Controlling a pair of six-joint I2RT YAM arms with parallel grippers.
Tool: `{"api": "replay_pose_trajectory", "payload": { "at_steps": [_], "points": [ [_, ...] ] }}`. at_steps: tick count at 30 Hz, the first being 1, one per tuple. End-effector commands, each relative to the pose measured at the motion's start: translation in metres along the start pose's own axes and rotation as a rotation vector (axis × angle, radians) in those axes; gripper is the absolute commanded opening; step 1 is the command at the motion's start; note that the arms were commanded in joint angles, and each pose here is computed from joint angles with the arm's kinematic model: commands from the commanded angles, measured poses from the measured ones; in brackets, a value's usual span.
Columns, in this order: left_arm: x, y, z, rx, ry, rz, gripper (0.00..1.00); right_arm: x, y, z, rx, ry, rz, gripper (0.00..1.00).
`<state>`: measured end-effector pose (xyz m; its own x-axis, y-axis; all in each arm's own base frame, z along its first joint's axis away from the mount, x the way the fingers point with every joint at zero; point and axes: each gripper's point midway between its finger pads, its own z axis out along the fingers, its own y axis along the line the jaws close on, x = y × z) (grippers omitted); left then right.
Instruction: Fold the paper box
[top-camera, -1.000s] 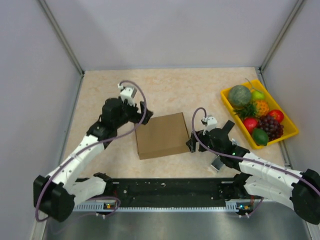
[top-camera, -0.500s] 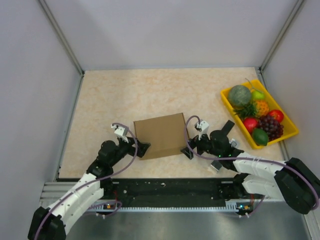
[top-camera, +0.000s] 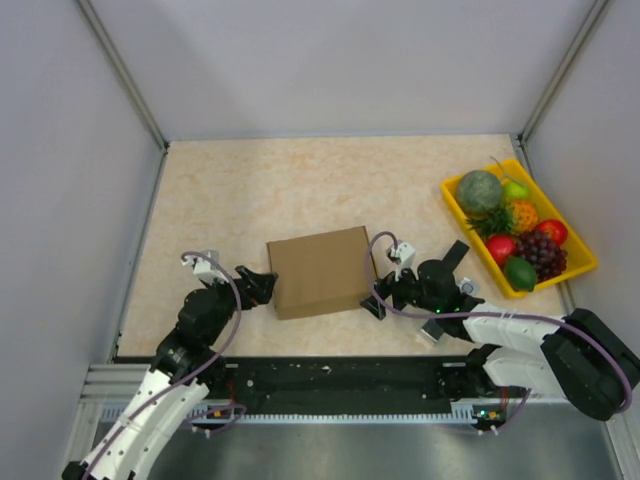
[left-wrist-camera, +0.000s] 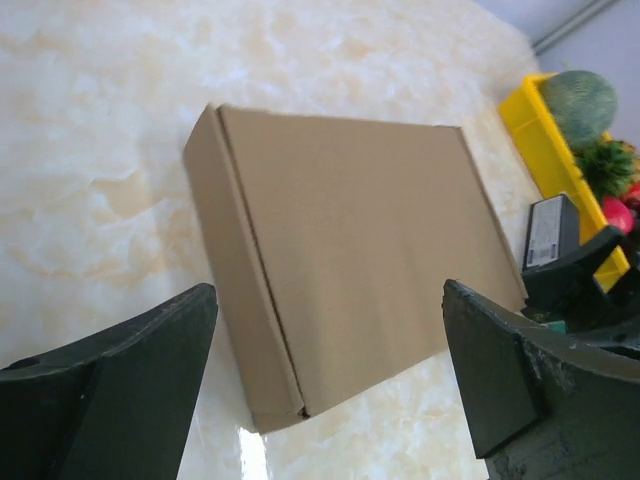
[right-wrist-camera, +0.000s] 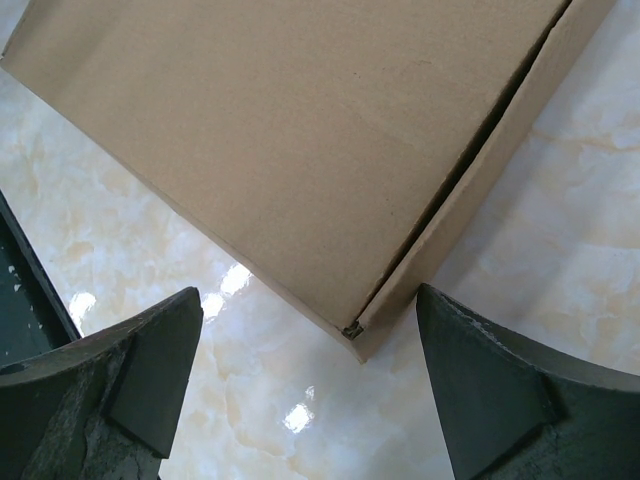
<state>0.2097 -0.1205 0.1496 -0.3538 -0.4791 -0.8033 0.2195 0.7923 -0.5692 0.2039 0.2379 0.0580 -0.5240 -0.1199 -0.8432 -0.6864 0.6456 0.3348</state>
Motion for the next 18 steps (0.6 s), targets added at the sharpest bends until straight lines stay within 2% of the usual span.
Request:
{"api": "replay_pose_trajectory", "payload": {
  "at_steps": [1, 3, 7, 10, 11, 15, 18],
  "points": [
    [0.023, 0.025, 0.000, -0.188, 0.113, -0.145, 0.98, -0.026, 0.004, 0.005, -0.017, -0.059, -0.018, 0.87],
    [0.036, 0.027, 0.005, -0.202, 0.177, -0.145, 0.98, -0.027, 0.003, 0.006, -0.018, -0.065, -0.025, 0.87],
    [0.057, 0.001, 0.011, -0.022, 0.279, -0.097, 0.94, -0.024, 0.004, 0.010, -0.038, -0.057, -0.041, 0.84],
    [0.067, -0.006, 0.017, 0.084, 0.262, -0.079, 0.94, -0.023, 0.006, 0.014, -0.057, -0.046, -0.054, 0.82],
    [0.061, -0.020, 0.020, 0.162, 0.235, -0.088, 0.95, -0.024, 0.007, 0.015, -0.065, -0.048, -0.058, 0.82],
    [0.082, -0.027, 0.017, 0.202, 0.358, -0.101, 0.92, -0.024, 0.012, 0.017, -0.091, -0.034, -0.049, 0.78],
    [0.082, -0.045, 0.014, 0.262, 0.422, -0.139, 0.87, -0.037, 0.023, 0.012, -0.130, -0.059, -0.027, 0.77]
  ]
}}
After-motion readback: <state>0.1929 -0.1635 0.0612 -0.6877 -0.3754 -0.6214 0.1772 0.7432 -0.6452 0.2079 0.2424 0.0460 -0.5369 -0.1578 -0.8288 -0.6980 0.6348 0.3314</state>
